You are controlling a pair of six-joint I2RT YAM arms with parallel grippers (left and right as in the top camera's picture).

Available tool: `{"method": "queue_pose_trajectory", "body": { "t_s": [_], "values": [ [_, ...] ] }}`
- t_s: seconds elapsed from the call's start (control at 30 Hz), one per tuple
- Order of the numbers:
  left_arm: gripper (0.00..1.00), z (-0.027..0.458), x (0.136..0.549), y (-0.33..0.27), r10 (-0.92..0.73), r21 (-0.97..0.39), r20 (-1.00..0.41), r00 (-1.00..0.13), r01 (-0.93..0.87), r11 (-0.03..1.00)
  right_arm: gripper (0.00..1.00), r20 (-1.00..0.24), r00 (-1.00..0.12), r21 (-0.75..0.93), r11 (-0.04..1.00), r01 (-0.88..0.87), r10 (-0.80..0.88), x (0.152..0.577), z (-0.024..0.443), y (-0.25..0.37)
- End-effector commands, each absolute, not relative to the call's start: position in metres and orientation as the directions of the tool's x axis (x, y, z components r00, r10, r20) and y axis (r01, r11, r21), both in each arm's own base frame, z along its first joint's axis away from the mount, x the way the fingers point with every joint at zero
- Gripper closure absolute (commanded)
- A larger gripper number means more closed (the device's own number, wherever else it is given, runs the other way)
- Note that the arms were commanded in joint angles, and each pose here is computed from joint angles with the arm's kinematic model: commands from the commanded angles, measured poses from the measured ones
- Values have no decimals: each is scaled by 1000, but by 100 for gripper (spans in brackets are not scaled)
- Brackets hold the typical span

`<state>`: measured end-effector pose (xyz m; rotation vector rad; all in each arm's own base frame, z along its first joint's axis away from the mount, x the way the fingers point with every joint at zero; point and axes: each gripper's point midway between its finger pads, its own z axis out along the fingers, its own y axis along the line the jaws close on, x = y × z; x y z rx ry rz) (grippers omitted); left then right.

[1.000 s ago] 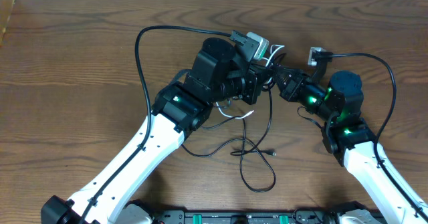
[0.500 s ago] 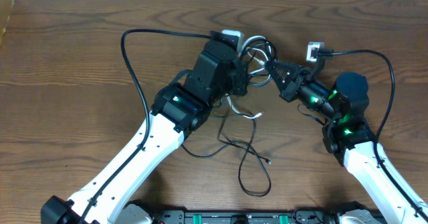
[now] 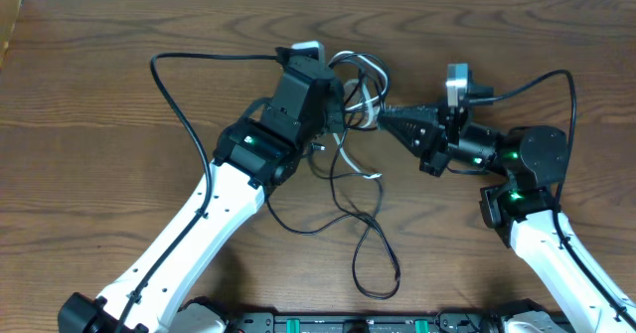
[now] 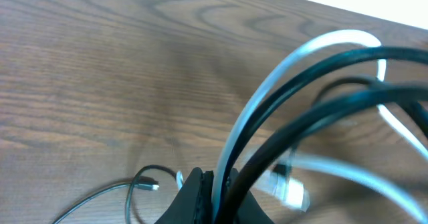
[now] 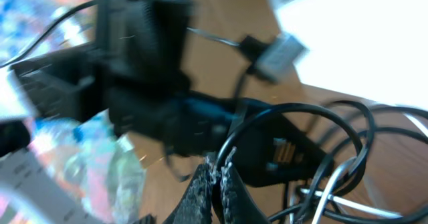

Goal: Untangle cables

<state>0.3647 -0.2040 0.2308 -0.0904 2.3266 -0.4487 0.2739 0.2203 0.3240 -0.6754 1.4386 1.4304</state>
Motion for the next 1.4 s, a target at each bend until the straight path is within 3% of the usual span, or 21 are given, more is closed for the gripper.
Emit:
{"method": "queue_pose_trajectory", "body": {
  "t_s": [0.0, 0.17, 0.33, 0.5, 0.7, 0.8, 0.9, 1.07, 1.17, 1.27, 1.37],
  "values": [
    [93, 236, 373, -189, -258, -354, -676, -691, -2, 935, 99, -932, -320, 336, 71, -939, 172, 251, 330, 223],
    [93, 235, 374, -185, -267, -354, -673, -690, -17, 935, 99, -935, -317, 329, 57, -942, 160, 248, 329, 224],
    [92, 230, 380, -157, -294, -302, -683, -669, -108, 947, 99, -970, -221, 218, -34, -975, 104, 225, 331, 225],
    [92, 215, 380, -104, -453, -308, -618, -642, -333, 891, 99, -993, -104, 95, -123, -988, 64, 203, 333, 223],
    [92, 198, 369, -53, -572, -277, -544, -613, -512, 813, 99, -993, -95, 87, -125, -988, 64, 202, 333, 223],
    [93, 194, 365, -49, -574, -275, -514, -637, -511, 814, 99, -993, -98, 89, -110, -990, 73, 205, 334, 222],
    [93, 195, 369, -64, -470, -279, -514, -718, -378, 883, 98, -992, -101, 94, -86, -992, 81, 211, 334, 221],
    [93, 208, 370, -119, -214, -379, -528, -822, 3, 925, 67, -959, -247, 256, 47, -966, 137, 244, 329, 218],
    [92, 224, 358, -161, -23, -464, -574, -818, 302, 833, 31, -913, -365, 392, 150, -907, 182, 269, 318, 215],
    [92, 240, 340, -191, 98, -518, -623, -776, 504, 692, 20, -875, -435, 479, 245, -843, 213, 290, 302, 211],
    [93, 246, 329, -205, 138, -537, -638, -757, 567, 625, 17, -867, -450, 497, 307, -811, 214, 300, 290, 208]
  ]
}}
